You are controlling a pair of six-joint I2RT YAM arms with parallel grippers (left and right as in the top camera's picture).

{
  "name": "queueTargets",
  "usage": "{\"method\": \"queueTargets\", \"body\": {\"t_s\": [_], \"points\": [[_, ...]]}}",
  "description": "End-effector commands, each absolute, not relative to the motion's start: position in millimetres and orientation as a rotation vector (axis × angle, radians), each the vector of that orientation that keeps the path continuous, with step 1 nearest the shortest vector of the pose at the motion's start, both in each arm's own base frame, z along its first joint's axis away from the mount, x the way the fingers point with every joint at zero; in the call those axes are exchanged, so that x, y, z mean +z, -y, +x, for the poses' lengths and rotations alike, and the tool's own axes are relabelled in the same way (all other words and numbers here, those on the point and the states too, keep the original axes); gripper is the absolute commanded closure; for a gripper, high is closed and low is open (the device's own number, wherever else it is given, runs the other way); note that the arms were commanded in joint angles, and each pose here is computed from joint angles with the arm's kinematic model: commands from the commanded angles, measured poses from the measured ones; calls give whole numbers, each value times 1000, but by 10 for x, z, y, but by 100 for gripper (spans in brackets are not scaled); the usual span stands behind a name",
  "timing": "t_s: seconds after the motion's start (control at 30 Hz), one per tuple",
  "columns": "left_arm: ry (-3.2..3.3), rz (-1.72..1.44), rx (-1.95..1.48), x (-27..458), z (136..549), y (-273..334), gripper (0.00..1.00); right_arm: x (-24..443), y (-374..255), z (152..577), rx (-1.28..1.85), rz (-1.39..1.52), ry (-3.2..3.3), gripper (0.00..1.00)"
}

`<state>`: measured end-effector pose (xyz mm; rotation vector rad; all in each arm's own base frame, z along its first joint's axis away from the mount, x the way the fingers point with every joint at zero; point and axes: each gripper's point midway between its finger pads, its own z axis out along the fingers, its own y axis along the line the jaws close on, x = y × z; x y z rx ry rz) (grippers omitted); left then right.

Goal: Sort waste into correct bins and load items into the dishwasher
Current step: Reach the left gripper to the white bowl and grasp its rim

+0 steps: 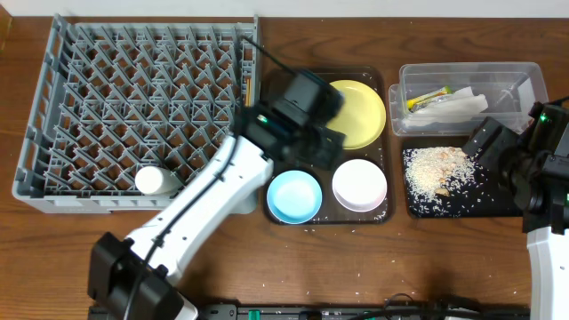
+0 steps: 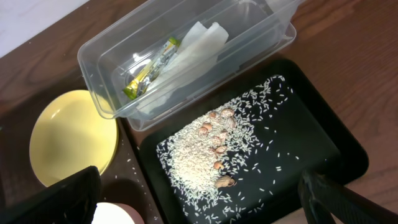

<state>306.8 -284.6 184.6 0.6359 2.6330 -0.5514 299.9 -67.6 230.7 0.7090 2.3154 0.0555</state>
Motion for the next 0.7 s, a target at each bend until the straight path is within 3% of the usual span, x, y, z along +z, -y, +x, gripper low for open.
{"method": "queueTargets", "body": {"t_s": [0.0, 0.17, 0.4, 0.53, 0.67], "points": [[-2657, 706, -406, 1560, 3032, 2929, 33, 2316, 690, 3000, 53, 720, -2311, 1], [-2723, 715, -373, 1196, 3075, 3017, 28, 2317, 690, 3001, 53, 720, -2311, 1], [-2831, 733, -308, 559, 3134, 3062, 30, 2317, 690, 3001, 53, 720, -2311, 1], [-2909, 755, -323, 148, 3083, 3114, 40, 2317, 690, 3001, 53, 720, -2311, 1], [-2896, 784, -543, 71, 3036, 3394, 59, 2317, 690, 3001, 53, 720, -2311, 1]]}}
